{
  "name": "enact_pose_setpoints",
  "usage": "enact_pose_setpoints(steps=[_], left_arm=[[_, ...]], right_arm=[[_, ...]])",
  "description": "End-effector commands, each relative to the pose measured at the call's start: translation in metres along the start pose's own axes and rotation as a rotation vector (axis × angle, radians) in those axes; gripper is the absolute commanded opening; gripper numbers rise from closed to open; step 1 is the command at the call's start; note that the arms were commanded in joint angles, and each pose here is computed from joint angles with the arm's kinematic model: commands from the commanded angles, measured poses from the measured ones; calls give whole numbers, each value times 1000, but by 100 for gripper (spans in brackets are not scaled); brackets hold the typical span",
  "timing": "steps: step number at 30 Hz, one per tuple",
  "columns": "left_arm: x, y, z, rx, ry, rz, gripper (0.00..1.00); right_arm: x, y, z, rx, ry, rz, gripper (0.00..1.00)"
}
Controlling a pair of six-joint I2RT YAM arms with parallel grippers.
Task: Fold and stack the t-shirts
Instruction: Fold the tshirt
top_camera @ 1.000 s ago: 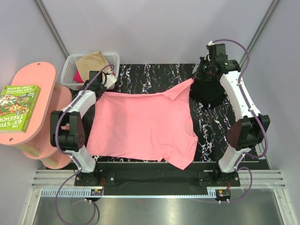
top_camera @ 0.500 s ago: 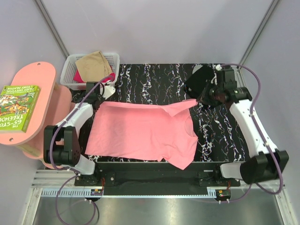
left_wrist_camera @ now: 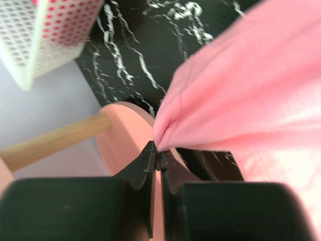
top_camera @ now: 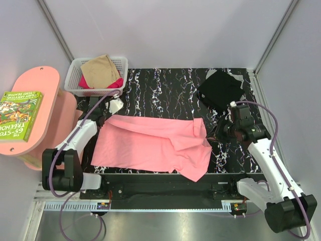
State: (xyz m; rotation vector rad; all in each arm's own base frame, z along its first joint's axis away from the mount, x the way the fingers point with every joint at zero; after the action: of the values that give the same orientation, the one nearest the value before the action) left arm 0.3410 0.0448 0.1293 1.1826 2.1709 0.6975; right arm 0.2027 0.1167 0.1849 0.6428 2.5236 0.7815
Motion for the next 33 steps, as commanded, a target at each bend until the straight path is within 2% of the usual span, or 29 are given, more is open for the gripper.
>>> enact_pose_setpoints(steps=[1, 2, 3, 7, 9, 11, 13, 17, 20, 26, 33], left_arm=[[-6, 2, -19, 13, -56, -18, 45], [-11, 8, -26, 10, -73, -31, 49], [-16, 9, -31, 23, -93, -38, 57], [-40, 21, -59, 19, -165, -50, 91], [-50, 19, -64, 26, -187, -54, 97], [-67, 13, -64, 44, -210, -38, 98], [-80, 3, -56, 80, -209, -29, 97], [-96, -12, -29, 163, -180, -60, 90], [-99, -17, -5, 194, -128, -49, 86], [-95, -13, 28, 193, -60, -38, 84], [-78, -28, 55, 221, 14, -16, 83]], right_arm=[[3, 25, -20, -94, 14, 17, 26], [-1, 27, -22, -76, 11, 18, 33], [-7, 33, -26, -76, -1, 2, 35], [-40, 68, -34, -111, -60, -47, 34], [-56, 74, -10, -102, -55, -50, 34], [-66, 83, 25, -138, -6, -38, 32], [-61, 87, 54, -139, 40, -25, 26], [-41, 77, 130, -34, 165, -32, 24], [-30, 67, 159, 27, 203, -46, 22], [-27, 43, 181, 119, 212, -60, 22], [-32, 17, 193, 219, 188, -72, 21]])
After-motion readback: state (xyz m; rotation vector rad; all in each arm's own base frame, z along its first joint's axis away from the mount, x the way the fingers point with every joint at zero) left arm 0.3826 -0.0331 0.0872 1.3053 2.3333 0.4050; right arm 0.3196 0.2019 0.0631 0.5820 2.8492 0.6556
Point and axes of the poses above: each gripper's point midway between its finger pads, its own z axis out along the fingers, its own y axis along the line the jaws close on, x = y × z, the point moved 2 cm from there along -z, back along the fingers, and after that the axes turned 9 degrees about z, right-handed, at the moved point
